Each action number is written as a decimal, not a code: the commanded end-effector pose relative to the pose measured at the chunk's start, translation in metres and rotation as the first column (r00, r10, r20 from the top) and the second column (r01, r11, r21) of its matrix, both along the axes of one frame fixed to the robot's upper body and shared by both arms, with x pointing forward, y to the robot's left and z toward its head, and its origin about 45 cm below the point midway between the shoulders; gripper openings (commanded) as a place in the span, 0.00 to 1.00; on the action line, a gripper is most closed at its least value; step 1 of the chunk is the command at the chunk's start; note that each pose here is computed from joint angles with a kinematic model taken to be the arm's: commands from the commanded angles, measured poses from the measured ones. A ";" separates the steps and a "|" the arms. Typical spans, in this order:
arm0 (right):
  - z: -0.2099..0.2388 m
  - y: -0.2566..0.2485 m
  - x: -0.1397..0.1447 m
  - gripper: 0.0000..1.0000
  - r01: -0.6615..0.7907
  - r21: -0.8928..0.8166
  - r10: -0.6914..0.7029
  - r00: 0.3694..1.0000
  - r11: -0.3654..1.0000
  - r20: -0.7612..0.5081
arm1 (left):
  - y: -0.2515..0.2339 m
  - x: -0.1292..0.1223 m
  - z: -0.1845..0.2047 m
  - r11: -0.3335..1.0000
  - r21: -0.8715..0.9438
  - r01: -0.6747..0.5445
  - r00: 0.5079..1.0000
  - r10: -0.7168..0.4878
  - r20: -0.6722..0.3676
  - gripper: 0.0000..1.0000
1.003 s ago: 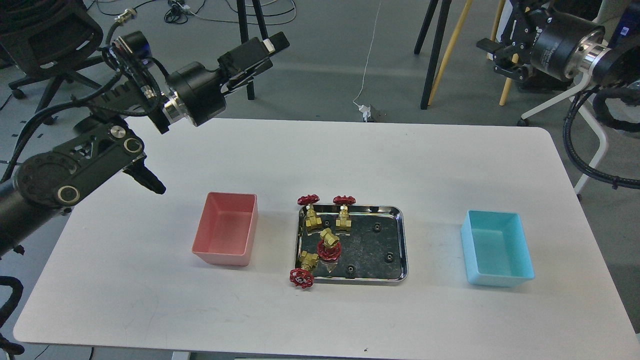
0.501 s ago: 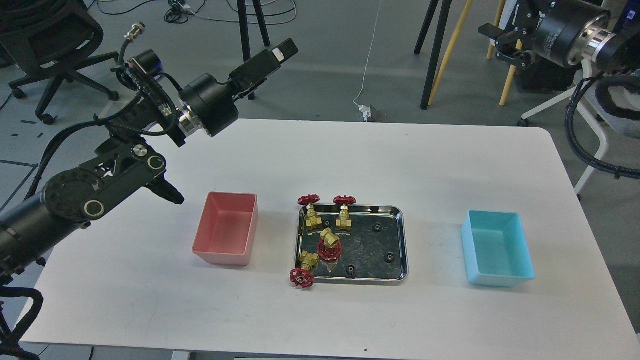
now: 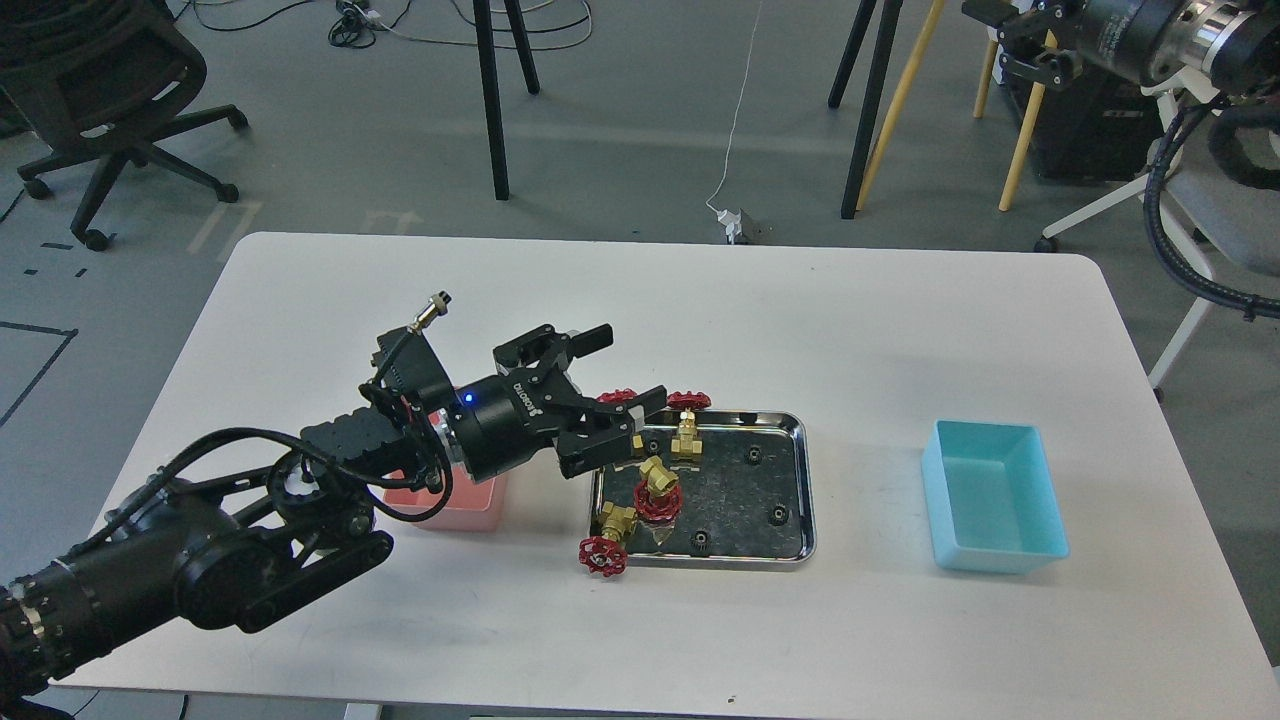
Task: Place valve in pink box and gear in blue box
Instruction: 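Lower the left hand over the brass valve on the tray, then close the left hand around the brass valve, then lift the valve with the left hand and carry it over the pink box, then open the left hand to drop the valve into the pink box, then withdraw the left arm and move the right hand toward the tray, then lower the right hand onto the dark gear on the tray and grasp it, then lift the gear with the right hand and carry it over the blue box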
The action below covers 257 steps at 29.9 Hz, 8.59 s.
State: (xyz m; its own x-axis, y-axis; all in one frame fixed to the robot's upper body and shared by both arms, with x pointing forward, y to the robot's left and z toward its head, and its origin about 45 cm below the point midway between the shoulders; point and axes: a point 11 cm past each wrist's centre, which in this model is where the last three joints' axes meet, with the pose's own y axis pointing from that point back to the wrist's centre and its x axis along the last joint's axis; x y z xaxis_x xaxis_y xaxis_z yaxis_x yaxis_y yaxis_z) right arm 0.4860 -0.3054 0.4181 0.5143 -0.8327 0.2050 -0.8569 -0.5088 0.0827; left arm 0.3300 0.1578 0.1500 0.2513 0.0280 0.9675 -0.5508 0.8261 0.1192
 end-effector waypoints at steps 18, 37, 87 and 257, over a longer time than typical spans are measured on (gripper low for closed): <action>-0.005 -0.005 -0.001 0.99 0.008 -0.005 -0.009 1.000 1.000 -0.009 | -0.041 -0.023 -0.093 0.987 0.159 -0.035 0.999 0.038 -0.013 1.00; -0.007 -0.005 -0.001 0.99 0.007 -0.033 -0.007 1.000 0.999 -0.004 | -0.049 -0.031 -0.101 0.986 0.165 -0.010 1.000 0.014 -0.024 0.91; -0.015 -0.011 0.006 0.99 0.046 -0.026 -0.047 0.999 0.999 -0.016 | 0.138 -0.001 -0.019 0.922 0.158 -0.354 0.934 0.342 0.099 0.37; -0.202 0.117 -0.076 0.07 -0.572 -0.790 0.578 0.576 -0.222 -0.579 | 0.275 0.159 0.368 0.164 -0.821 -0.546 0.764 0.498 -0.409 1.00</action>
State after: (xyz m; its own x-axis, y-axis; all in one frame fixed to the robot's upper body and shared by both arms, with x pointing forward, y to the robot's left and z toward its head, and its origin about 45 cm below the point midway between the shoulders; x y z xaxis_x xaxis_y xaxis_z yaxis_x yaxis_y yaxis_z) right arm 0.4160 -0.1529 0.2056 0.6036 0.6849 0.4082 -0.2562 -0.3182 0.9128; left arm 0.4854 0.4416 0.5242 -0.1750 0.9589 0.2232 -0.9039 -0.0666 -0.4226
